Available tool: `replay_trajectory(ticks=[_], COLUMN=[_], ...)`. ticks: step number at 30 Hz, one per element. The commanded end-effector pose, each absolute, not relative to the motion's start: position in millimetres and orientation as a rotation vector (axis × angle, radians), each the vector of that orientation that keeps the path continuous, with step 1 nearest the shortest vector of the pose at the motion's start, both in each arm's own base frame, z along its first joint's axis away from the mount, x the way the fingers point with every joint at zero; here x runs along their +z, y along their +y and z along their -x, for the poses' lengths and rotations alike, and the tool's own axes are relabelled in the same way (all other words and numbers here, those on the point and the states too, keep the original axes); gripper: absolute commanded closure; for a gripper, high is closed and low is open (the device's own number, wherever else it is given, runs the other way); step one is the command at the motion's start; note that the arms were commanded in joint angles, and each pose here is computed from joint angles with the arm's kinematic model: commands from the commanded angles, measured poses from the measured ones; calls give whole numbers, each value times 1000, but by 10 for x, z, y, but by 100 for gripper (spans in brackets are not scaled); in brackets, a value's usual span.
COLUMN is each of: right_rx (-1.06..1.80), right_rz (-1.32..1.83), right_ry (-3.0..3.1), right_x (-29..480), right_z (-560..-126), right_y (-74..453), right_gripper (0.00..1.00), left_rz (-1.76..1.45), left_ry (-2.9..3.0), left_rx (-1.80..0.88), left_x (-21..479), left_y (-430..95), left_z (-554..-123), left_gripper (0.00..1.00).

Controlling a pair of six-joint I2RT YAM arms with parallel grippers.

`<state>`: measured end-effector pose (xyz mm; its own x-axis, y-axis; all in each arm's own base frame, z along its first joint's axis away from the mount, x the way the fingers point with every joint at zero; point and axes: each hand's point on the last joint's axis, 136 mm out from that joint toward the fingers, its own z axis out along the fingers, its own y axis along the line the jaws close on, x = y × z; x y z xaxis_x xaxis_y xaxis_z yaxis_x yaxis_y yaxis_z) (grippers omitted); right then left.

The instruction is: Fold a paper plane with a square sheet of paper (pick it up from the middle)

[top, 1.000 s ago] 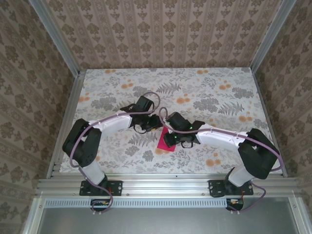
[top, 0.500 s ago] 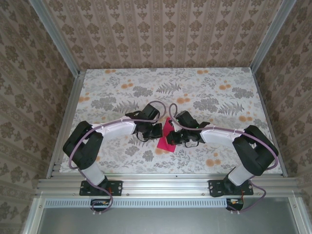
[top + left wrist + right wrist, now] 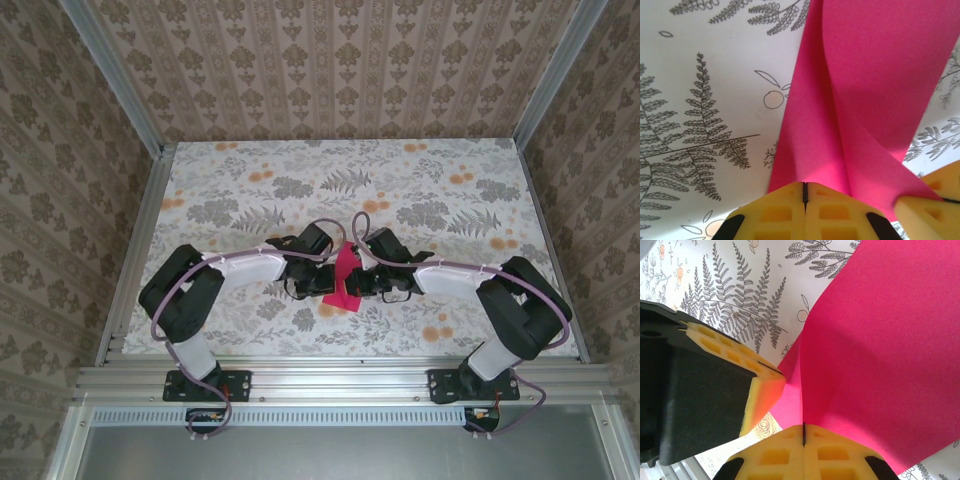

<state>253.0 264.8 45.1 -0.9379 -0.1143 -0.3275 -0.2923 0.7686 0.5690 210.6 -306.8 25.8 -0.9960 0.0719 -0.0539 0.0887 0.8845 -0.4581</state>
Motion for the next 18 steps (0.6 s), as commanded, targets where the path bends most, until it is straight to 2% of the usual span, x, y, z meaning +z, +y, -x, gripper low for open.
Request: replay_trajectory(ticks=[1,18], right_rx=[958,864], right_rz=[303,458], right_ry=[2685,2702], right_x=[470,399], right_z=[-2525,-2619], right_y=[2637,2438], right_gripper=[99,95], left_rz=[-136,-181], left_ry=[3036,3093], left_rx=[-706,-566], left_x=[136,-68], left_y=[-3055,-2916], left_z=[-2078,-1997], left_gripper=[100,100])
